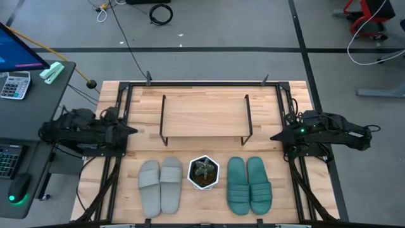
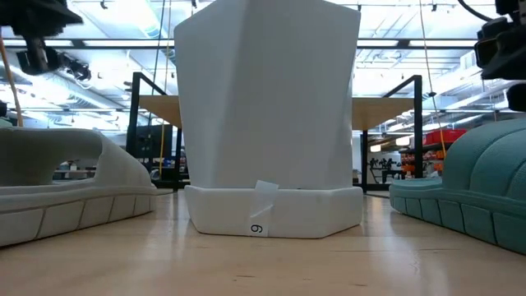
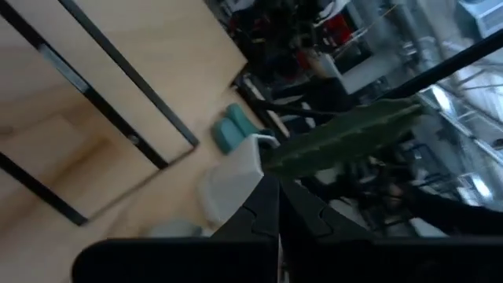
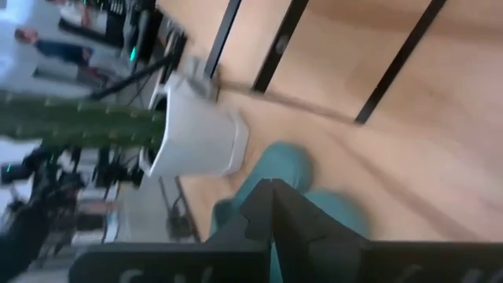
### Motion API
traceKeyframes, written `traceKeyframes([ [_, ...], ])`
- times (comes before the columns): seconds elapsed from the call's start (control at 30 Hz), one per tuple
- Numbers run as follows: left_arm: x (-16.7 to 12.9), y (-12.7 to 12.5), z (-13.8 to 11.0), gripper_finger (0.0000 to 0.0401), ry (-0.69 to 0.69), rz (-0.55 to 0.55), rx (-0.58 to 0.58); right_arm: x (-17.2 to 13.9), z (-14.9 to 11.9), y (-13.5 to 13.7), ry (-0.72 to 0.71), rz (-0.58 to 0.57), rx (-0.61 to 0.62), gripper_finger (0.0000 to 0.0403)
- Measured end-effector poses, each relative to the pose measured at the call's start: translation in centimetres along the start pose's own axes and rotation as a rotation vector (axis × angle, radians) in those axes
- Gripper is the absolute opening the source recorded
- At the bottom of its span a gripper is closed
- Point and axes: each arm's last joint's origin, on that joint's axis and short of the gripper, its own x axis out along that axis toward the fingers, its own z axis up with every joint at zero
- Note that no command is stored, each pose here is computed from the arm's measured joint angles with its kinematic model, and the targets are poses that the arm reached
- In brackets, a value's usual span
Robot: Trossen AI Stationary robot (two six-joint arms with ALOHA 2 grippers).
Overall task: Pick and place slides into the shelf
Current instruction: Put the right green slide on the shelf
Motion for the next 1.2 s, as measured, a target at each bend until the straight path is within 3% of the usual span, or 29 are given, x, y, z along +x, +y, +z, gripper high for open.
traceKeyframes([
  [0.43,3.7,0.9,-1.7,0.0007,0.346,0.070,-0.170,0.0,-0.2,0.5,0.112,0.082,0.095,0.0013],
  [0.63,4.6,0.8,-1.9,0.0024,0.402,0.079,-0.213,1.0,0.0,1.1,0.221,0.073,0.145,0.0013],
  [0.9,5.4,-0.2,-1.7,0.0027,0.414,-0.008,-0.254,4.0,0.4,3.3,0.472,0.134,0.062,0.0012],
  [1.2,6.8,-1.2,-2.8,0.0005,0.546,-0.013,-0.289,5.4,-2.2,4.9,0.683,0.134,-0.002,0.0012],
])
